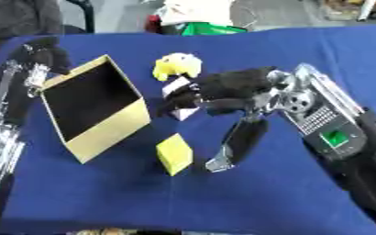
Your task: Pick up objects on the table and place them in the box.
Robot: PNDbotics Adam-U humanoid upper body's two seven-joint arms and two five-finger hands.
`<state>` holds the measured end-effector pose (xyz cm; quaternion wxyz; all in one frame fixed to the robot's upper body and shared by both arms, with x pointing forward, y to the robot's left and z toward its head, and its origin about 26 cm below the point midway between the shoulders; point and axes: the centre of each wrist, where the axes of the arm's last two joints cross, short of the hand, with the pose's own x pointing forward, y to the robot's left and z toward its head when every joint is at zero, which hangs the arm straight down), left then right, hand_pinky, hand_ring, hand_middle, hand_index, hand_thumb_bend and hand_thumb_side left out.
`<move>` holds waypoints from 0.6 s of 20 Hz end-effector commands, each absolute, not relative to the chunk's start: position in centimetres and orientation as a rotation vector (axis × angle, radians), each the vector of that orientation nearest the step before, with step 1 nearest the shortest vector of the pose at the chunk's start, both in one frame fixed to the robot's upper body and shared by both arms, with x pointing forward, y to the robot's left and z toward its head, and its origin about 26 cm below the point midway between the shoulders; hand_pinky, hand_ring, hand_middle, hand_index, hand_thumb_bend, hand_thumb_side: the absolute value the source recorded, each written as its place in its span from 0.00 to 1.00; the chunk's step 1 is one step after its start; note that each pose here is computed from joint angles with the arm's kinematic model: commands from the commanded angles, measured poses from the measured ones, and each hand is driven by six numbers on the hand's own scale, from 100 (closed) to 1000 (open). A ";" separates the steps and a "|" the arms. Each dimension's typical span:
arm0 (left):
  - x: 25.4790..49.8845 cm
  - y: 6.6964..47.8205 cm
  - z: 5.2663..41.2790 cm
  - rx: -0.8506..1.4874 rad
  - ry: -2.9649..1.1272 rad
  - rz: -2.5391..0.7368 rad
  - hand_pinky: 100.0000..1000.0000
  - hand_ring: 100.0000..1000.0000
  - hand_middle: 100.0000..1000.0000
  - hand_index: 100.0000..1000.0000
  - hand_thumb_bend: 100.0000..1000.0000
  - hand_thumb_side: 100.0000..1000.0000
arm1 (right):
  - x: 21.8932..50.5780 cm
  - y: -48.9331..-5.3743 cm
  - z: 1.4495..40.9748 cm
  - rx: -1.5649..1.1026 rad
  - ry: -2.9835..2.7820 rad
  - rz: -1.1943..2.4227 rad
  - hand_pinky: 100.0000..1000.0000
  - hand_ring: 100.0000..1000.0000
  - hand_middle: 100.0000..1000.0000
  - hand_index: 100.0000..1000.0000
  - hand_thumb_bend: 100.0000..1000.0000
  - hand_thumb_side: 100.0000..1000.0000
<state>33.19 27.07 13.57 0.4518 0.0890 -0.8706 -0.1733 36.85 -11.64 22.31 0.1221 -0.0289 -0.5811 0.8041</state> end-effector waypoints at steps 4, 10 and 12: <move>33.3 27.0 14.5 0.222 -2.175 -0.452 0.58 0.60 0.58 0.80 0.02 0.66 | 38.8 -10.6 21.3 -0.125 -1.659 2.400 0.84 0.94 0.89 1.00 0.30 0.38; 33.4 27.0 14.5 0.216 -2.177 -0.450 0.58 0.60 0.58 0.80 0.02 0.66 | 40.0 -9.9 18.3 -0.112 -1.619 2.409 0.84 0.94 0.88 0.99 0.27 0.37; 33.4 27.0 14.5 0.217 -2.176 -0.450 0.59 0.60 0.58 0.80 0.02 0.66 | 40.3 -9.9 17.6 -0.114 -1.608 2.416 0.84 0.94 0.88 0.99 0.27 0.37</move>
